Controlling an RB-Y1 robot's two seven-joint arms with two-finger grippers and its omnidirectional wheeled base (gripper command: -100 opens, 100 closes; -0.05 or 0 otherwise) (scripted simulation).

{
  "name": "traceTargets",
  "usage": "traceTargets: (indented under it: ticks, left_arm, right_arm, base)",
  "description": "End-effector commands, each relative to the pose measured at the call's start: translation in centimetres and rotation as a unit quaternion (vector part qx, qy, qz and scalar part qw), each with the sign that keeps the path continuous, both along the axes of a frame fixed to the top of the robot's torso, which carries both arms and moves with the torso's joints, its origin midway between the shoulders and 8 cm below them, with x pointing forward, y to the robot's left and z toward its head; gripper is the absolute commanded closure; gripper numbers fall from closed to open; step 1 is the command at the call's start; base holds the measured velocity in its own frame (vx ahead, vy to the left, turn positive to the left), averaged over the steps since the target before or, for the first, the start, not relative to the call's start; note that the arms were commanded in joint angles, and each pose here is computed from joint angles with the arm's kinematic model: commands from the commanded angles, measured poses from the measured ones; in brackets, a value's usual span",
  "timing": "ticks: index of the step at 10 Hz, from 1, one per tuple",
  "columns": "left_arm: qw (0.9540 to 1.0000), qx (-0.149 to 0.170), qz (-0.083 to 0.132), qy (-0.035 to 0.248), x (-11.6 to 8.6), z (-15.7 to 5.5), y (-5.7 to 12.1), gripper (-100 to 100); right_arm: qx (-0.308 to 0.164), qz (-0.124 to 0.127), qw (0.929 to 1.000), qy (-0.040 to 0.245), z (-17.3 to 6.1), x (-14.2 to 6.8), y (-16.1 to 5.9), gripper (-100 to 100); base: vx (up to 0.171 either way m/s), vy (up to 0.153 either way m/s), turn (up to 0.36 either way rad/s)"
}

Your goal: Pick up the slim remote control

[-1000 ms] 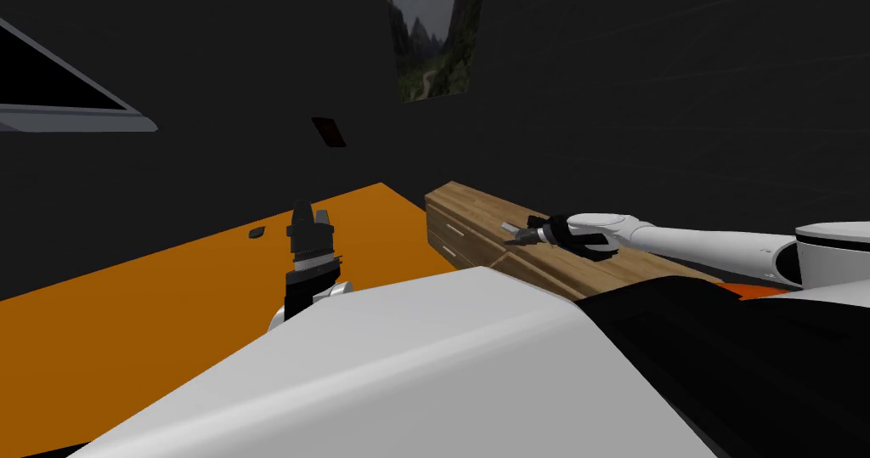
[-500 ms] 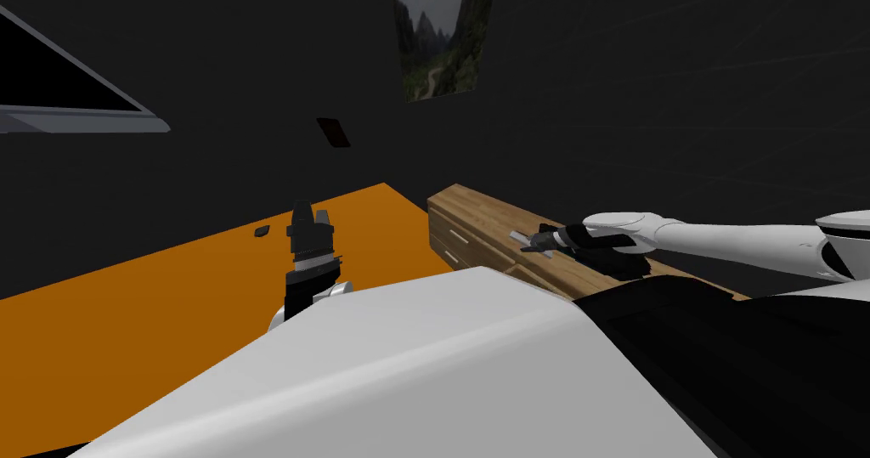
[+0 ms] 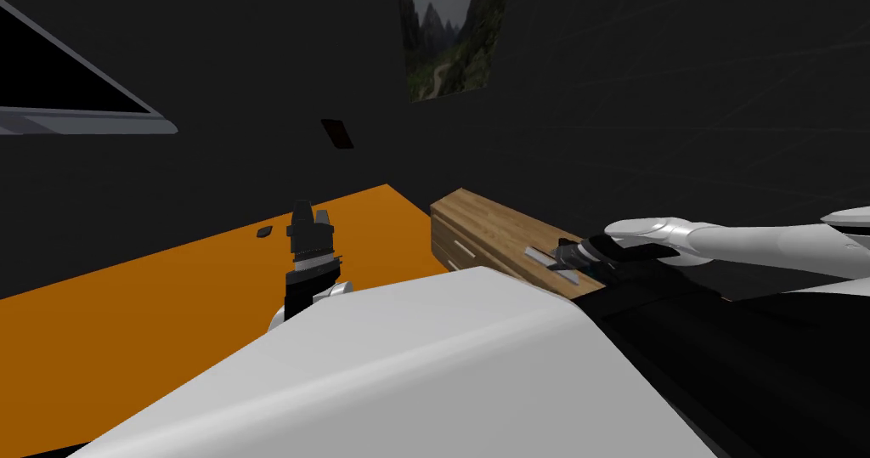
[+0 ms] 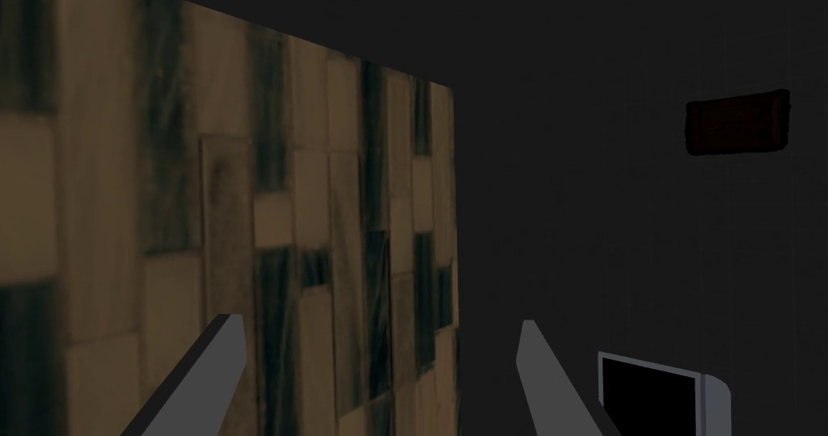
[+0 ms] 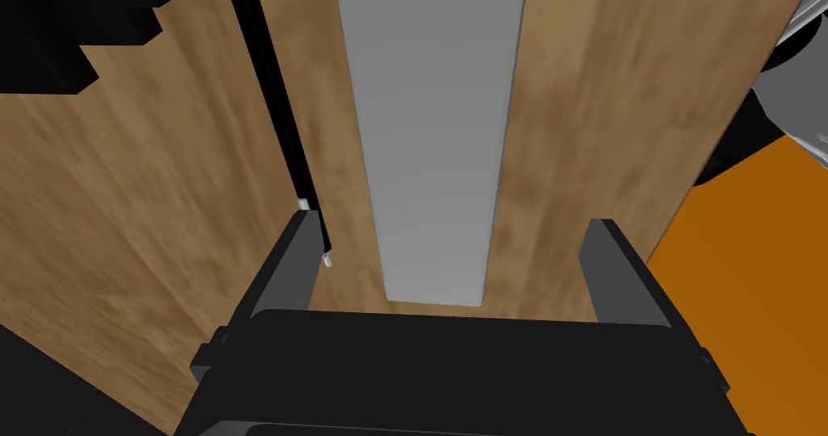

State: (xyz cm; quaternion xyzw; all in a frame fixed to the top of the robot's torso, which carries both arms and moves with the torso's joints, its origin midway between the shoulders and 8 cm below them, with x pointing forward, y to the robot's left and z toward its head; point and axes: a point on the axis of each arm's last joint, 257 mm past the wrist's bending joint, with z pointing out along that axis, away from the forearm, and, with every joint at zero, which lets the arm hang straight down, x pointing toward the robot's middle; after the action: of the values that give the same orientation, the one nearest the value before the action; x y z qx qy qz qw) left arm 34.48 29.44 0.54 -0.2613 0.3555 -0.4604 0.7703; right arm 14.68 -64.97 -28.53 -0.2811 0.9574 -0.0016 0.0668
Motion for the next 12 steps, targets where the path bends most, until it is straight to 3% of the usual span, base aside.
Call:
traceTargets:
  ticks: [1,2,3,4,5,8,9,12]
  left_arm:
    - [1.0000,0.000,0.000,0.000,0.0,0.0,0.0,0]
    - [1.0000,0.000,0.000,0.000,0.0,0.0,0.0,0]
    - [1.0000,0.000,0.000,0.000,0.0,0.0,0.0,0]
    - [1.0000,0.000,0.000,0.000,0.0,0.0,0.0,0]
    - [1.0000,0.000,0.000,0.000,0.0,0.0,0.0,0]
    - [1.0000,0.000,0.000,0.000,0.0,0.0,0.0,0]
    - [1.0000,0.000,0.000,0.000,0.0,0.0,0.0,0]
    - [1.0000,0.000,0.000,0.000,0.0,0.0,0.0,0]
  right_arm:
    - [-0.007,0.005,0.9995,0.032,-0.5,-3.0,-0.7,-100]
    - [-0.009,0.008,0.9984,0.055,-0.8,-5.3,-1.0,-100]
    - [-0.007,0.005,0.9991,0.041,-0.7,-4.0,-0.6,-100]
    - [-0.008,0.006,0.9990,0.044,-0.7,-4.3,-0.6,0]
    - [-0.008,0.002,0.9991,0.043,-1.7,-4.9,-0.7,-100]
    - [-0.007,-0.001,0.9991,0.043,-2.5,-5.4,-0.6,-100]
    - [-0.007,-0.001,0.9991,0.042,-2.6,-5.5,-0.6,100]
    - [-0.006,-0.001,0.9991,0.043,-2.6,-5.5,-0.6,100]
  base:
    - [0.140,-0.035,0.021]
    - [0.127,-0.027,0.027]
    - [0.052,-0.009,0.004]
    - [0.010,-0.002,0.002]
    - [0.012,-0.001,0.062]
    - [0.010,-0.002,0.041]
    - [0.000,0.000,0.000]
    - [0.000,0.000,0.000]
